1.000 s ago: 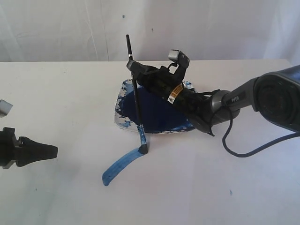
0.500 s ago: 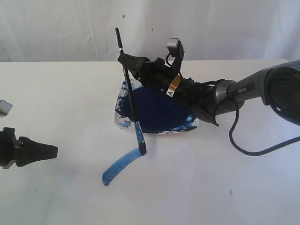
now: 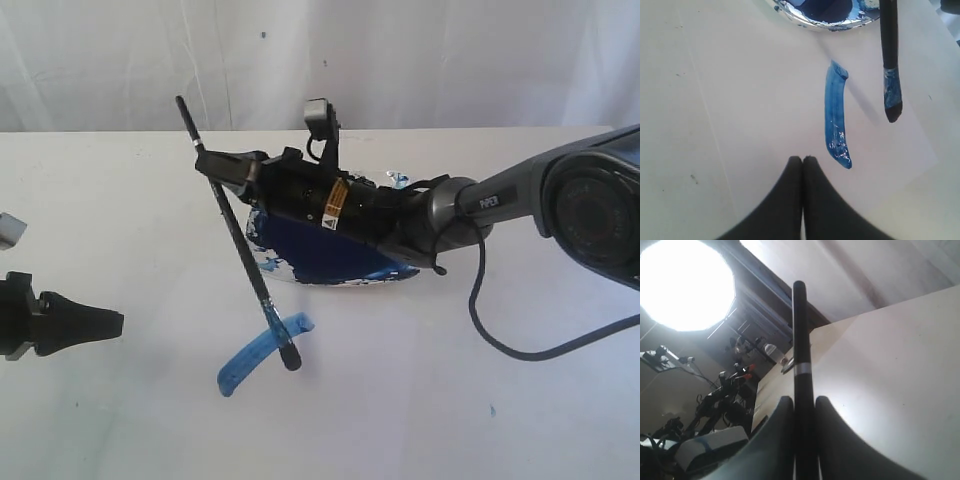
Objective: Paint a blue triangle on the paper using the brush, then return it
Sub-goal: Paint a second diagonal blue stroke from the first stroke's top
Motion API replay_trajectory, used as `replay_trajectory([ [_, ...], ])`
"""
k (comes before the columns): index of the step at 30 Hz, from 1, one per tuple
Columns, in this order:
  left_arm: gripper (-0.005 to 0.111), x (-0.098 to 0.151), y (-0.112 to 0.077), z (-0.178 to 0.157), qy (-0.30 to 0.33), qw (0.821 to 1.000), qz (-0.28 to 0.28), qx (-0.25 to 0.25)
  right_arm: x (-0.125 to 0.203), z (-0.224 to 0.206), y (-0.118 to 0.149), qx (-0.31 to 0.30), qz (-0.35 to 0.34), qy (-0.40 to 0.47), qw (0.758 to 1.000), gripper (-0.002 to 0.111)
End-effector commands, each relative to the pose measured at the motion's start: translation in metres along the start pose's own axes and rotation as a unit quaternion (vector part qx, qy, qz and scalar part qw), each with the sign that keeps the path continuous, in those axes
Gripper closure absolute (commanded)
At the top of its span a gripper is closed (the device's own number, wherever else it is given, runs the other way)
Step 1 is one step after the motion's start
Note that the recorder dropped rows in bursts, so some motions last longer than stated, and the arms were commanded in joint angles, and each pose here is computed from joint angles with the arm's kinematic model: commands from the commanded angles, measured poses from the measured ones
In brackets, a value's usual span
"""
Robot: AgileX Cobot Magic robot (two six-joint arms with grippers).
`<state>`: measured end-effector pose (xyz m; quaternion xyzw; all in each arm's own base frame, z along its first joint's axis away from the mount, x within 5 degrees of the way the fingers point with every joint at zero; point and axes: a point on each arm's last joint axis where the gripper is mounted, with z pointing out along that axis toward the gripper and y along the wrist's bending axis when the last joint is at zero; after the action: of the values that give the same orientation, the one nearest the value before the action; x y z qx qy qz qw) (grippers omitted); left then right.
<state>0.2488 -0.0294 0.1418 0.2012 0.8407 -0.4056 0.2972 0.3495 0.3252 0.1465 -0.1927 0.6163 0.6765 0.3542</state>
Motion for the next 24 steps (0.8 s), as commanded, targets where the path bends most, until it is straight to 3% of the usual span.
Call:
replay_trajectory([
  [1,0.107,0.0,-0.002,-0.002,-0.002,1.0,0.004,0.0,0.009,0.004,0.007,-0.02,-0.014,0.032,0.999,0.108],
  [14,0.107,0.0,-0.002,-0.002,-0.002,1.0,0.004,0.0,0.034,0.006,0.0,-0.026,-0.018,0.081,0.996,0.108],
  [24,0.107,0.0,-0.002,-0.002,-0.002,1.0,0.004,0.0,0.03,0.007,-0.002,-0.019,-0.063,0.047,0.997,0.108],
])
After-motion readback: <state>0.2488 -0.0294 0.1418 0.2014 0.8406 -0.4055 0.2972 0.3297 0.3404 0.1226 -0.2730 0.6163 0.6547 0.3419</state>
